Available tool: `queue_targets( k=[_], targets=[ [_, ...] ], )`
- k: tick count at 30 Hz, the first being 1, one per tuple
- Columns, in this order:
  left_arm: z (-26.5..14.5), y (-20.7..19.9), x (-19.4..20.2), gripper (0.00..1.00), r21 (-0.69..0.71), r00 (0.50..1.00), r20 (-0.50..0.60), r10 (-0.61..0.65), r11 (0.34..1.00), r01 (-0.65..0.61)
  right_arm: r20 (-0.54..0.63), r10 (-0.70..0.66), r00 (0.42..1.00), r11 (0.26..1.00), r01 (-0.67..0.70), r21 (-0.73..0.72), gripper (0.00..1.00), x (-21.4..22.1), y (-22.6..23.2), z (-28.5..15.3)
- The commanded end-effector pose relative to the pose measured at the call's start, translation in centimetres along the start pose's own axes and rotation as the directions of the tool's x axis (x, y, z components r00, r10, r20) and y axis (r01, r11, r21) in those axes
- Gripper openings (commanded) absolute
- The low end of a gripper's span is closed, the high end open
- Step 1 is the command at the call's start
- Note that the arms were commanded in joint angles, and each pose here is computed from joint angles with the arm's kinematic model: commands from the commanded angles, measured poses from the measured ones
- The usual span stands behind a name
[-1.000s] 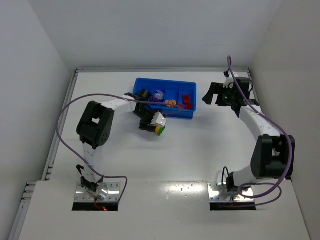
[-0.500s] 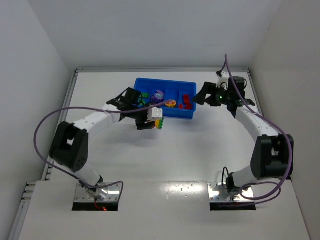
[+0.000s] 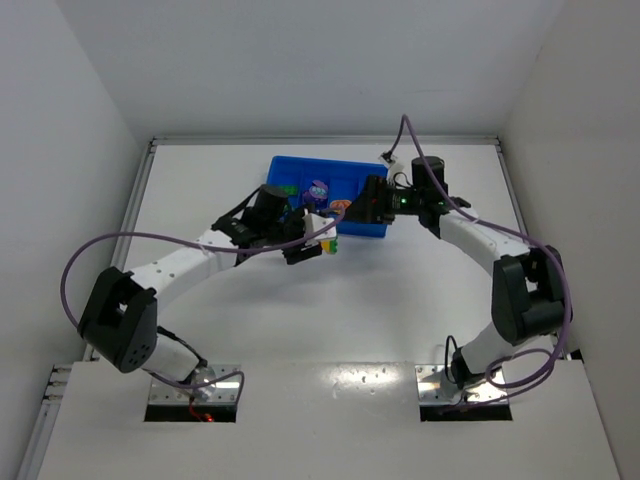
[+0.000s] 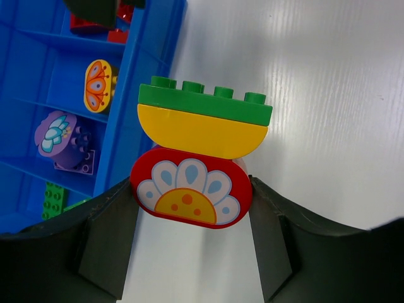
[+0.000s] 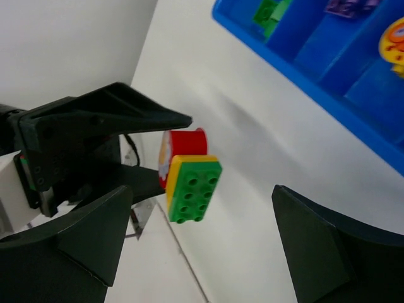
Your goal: Sort the legos into containers by color
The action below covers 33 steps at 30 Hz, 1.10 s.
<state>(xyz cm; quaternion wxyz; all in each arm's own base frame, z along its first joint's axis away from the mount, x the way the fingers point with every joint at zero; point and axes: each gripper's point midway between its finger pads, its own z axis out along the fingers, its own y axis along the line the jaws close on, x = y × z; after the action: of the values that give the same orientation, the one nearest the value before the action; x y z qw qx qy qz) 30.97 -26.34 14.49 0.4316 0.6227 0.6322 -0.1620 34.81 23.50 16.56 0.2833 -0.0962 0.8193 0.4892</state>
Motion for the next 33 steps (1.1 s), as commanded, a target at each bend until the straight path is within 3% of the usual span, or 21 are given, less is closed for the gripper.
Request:
queue_targets(
  k=[1,7,16,24,33],
  targets=[
    [-1.1,1.6,-2.8,0.21,-0.084,0.996,0.076,0.036,0.996,-0.03,0.023,-0.071,0.997,0.991,0.073,-0.115,0.92,-1.8,3.5,0.3],
    [-1.4,1.9,-3.9,0.21,-0.11,0.992,0.112,0.065,0.993,-0.053,-0.031,-0.068,0.997,0.983,0.062,-0.175,0.82,0.7,4.9,0.9],
    [-2.7,1.5,-5.0,0.2,-0.126,0.981,0.163,0.104,0.988,-0.084,-0.034,-0.073,0.997,0.969,0.062,-0.24,0.73,0.7,5.8,0.9],
    [-2.6,1.8,-5.4,0.2,-0.145,0.977,0.186,0.102,0.987,-0.075,-0.067,-0.079,0.995,0.954,0.056,-0.295,0.71,1.5,6.5,1.5],
    [-2.9,2.3,-5.8,0.2,-0.177,0.975,0.197,0.1,0.982,-0.065,-0.066,-0.079,0.995,0.946,0.054,-0.321,0.56,1.1,6.8,1.7]
  ],
)
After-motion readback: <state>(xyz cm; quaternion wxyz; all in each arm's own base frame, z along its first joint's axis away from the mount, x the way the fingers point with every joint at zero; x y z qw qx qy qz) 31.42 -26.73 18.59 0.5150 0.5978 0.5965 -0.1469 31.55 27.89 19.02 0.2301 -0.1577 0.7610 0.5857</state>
